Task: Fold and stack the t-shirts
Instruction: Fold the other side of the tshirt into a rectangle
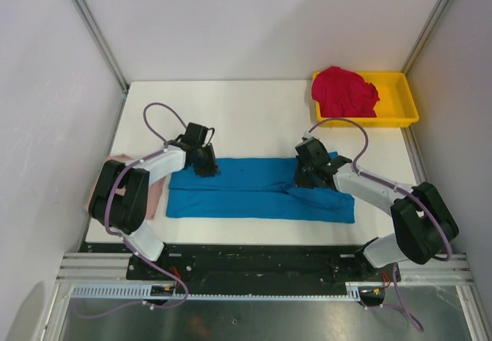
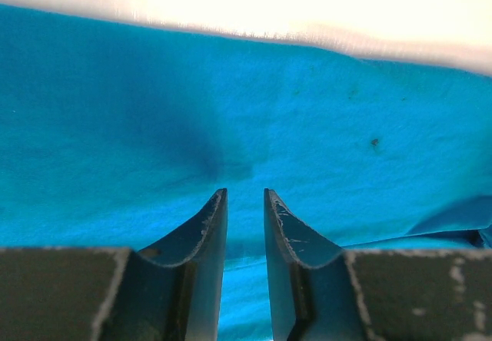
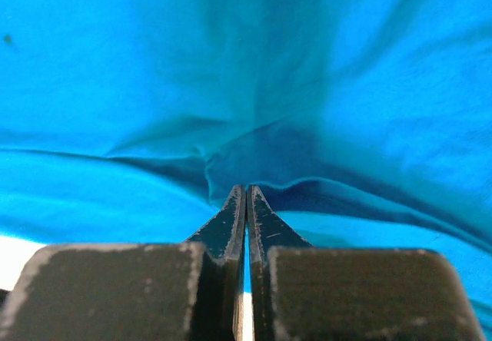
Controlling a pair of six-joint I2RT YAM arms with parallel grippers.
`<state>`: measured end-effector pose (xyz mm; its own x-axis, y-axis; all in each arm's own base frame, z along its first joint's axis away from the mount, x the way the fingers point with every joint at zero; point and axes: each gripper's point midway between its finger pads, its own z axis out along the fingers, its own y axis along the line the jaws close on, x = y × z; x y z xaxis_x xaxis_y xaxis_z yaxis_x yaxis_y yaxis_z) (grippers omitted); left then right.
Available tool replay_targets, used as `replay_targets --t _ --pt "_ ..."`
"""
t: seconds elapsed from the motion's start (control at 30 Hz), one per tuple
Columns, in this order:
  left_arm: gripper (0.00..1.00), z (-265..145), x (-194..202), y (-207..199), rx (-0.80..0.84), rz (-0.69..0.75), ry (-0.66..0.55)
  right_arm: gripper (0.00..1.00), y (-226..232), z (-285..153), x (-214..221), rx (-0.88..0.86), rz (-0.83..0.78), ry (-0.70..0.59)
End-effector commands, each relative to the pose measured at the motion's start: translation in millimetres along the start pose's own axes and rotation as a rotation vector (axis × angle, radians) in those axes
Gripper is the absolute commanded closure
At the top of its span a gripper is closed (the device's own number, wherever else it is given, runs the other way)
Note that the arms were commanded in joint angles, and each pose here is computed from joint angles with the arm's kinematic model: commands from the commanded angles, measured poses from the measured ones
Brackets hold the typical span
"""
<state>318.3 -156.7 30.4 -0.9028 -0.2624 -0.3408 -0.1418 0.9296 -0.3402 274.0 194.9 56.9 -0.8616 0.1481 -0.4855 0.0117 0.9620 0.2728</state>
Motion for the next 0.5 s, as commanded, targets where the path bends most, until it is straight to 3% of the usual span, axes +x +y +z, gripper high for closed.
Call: replay_targets --t 0.0,0.27,0.47 --pt "0.7 -9.6 -16.2 -15.7 0.056 0.031 -0.052 1.0 9.9 -18.5 9.8 -0.032 0.038 -0.001" --pt "0.7 -11.5 -15.8 -19.1 0.074 0.04 -0.047 0.96 13.7 -27.3 38.5 -0.08 0.056 0.037" --pt "0.7 -10.7 -14.1 -24.0 0.098 0.051 -0.03 0.7 21.8 -24.4 46.9 -0.126 0.035 0.053"
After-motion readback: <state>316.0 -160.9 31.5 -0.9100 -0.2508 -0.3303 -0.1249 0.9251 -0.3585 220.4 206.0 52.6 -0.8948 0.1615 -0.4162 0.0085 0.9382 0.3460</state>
